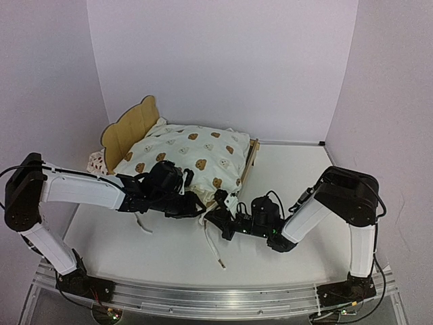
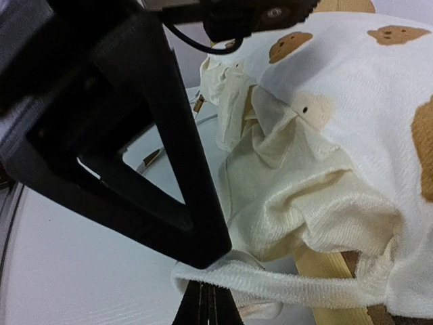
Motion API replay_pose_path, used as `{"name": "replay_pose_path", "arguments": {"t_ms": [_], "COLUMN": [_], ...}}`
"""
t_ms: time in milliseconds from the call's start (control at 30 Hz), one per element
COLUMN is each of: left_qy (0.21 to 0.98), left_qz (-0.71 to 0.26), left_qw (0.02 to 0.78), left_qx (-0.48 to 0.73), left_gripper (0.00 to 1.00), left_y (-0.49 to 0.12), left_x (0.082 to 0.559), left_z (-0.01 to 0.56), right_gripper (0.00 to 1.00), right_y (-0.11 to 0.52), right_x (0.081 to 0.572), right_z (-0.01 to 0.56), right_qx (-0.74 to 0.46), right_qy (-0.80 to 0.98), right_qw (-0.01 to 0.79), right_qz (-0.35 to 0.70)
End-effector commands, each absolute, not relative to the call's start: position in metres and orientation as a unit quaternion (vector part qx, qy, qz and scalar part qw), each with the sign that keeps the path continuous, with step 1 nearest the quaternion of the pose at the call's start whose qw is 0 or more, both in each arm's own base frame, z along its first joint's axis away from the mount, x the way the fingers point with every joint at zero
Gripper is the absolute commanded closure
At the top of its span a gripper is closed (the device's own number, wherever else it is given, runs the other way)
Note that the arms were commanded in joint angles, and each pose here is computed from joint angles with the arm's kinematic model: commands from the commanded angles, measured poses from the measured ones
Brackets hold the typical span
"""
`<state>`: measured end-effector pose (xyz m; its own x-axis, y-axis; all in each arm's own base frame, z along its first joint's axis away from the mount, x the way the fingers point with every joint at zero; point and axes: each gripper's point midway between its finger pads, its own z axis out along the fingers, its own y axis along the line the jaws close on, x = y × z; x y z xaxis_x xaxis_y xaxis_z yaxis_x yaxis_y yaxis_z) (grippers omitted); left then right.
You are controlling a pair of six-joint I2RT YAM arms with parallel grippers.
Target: Set up the pet bed
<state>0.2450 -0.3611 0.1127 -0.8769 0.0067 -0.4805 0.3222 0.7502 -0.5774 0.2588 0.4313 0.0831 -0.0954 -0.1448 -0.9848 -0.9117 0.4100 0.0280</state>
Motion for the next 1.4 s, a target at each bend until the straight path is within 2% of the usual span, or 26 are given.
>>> {"name": "replay_pose_path", "arguments": {"t_ms": [0, 300, 600, 1067, 1367], "left_qy": [0.901, 0.893, 0.894, 0.886, 0.881], "left_qz": [-0.364, -0.386, -0.391, -0.413, -0.416], "left_qw": [0.224, 0.216, 0.206, 0.196, 0.209], "left_qx": [0.075, 0.079, 0.069, 0.074, 0.082], "left_gripper": [0.62, 0.60, 0.70, 0.68, 0.71], "left_y": [-0.366, -0.377, -0.377, -0.374, -0.371], "left_x": [0.252, 0.256, 0.257, 0.245, 0.244], "left_z": [0.115, 0.111, 0.102, 0.102, 0.109], "right_gripper": [1.00, 1.00, 1.00, 1.00, 1.00], "right_y": [0.435, 0.437, 0.440, 0.440, 0.431], "right_x": [0.251, 0.251, 0.255, 0.283, 0.312], "right_z": [0.112, 0.108, 0.090, 0.065, 0.056], "right_qx": [-0.417, -0.420, -0.422, -0.398, -0.355], "right_qy": [0.612, 0.613, 0.624, 0.653, 0.679], "right_qw": [0.558, 0.555, 0.547, 0.565, 0.594], "right_qz": [0.374, 0.375, 0.365, 0.309, 0.247]}}
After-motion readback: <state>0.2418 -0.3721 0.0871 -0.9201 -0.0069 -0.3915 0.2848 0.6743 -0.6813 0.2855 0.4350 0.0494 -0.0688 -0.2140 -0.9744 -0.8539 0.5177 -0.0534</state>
